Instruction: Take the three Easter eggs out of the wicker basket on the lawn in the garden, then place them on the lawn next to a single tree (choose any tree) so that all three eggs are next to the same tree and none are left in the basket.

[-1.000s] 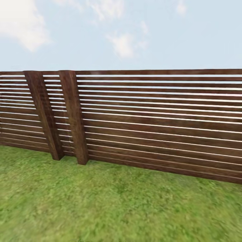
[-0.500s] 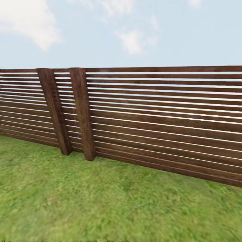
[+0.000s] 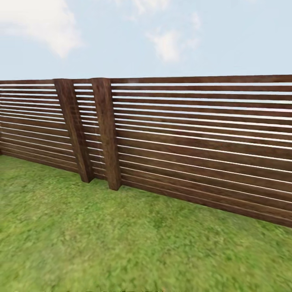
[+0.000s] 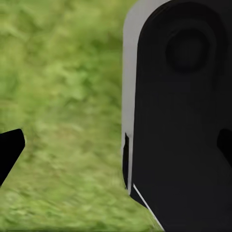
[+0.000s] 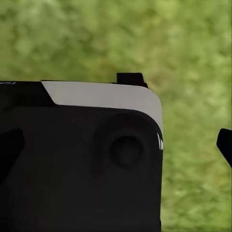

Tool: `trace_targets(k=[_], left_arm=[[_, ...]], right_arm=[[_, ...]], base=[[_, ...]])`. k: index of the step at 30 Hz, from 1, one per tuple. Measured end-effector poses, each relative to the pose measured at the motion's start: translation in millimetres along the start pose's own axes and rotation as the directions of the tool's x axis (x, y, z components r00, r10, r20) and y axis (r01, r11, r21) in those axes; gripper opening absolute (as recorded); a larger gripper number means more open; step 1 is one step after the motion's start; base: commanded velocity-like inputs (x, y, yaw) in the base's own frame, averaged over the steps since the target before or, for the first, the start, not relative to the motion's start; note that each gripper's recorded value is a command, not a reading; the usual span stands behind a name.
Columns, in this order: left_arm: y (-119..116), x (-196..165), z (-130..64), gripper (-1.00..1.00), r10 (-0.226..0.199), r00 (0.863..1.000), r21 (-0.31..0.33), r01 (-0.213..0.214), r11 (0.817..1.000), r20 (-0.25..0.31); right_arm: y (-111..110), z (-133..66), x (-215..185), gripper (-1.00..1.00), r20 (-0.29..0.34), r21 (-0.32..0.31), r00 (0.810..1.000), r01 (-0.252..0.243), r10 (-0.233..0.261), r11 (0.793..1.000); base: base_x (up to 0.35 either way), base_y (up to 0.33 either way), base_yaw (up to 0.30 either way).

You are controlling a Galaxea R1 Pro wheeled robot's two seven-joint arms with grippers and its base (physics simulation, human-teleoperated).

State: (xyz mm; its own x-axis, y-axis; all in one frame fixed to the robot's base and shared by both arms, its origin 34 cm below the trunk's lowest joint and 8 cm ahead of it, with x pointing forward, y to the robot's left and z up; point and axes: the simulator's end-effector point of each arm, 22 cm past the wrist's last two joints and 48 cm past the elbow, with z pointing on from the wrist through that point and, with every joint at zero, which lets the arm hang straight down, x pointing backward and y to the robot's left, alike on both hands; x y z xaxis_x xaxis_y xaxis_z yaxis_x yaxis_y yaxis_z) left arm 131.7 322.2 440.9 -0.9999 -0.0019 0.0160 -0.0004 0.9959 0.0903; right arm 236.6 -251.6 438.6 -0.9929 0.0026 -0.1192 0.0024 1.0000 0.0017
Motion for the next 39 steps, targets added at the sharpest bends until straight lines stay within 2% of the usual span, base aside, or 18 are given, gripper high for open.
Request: trace_targets(k=[20,39], left_arm=[[2.0,11.2,-0.2,1.00,0.001,1.000,-0.003,-0.001,1.000,-0.029],[2.9,22.2,-0.7,1.00,0.003,0.998,-0.004,-0.003,1.000,-0.058]], right_arm=[[5.6,1.3,12.7,1.00,-0.034,-0.011,0.999,0.002,-0.002,1.000],[5.7,2.5,16.9,1.00,-0.022,-0.003,1.000,0.006,-0.006,1.000]], base=[[0.000,0.000,0.115],[0.000,0.000,0.115]])
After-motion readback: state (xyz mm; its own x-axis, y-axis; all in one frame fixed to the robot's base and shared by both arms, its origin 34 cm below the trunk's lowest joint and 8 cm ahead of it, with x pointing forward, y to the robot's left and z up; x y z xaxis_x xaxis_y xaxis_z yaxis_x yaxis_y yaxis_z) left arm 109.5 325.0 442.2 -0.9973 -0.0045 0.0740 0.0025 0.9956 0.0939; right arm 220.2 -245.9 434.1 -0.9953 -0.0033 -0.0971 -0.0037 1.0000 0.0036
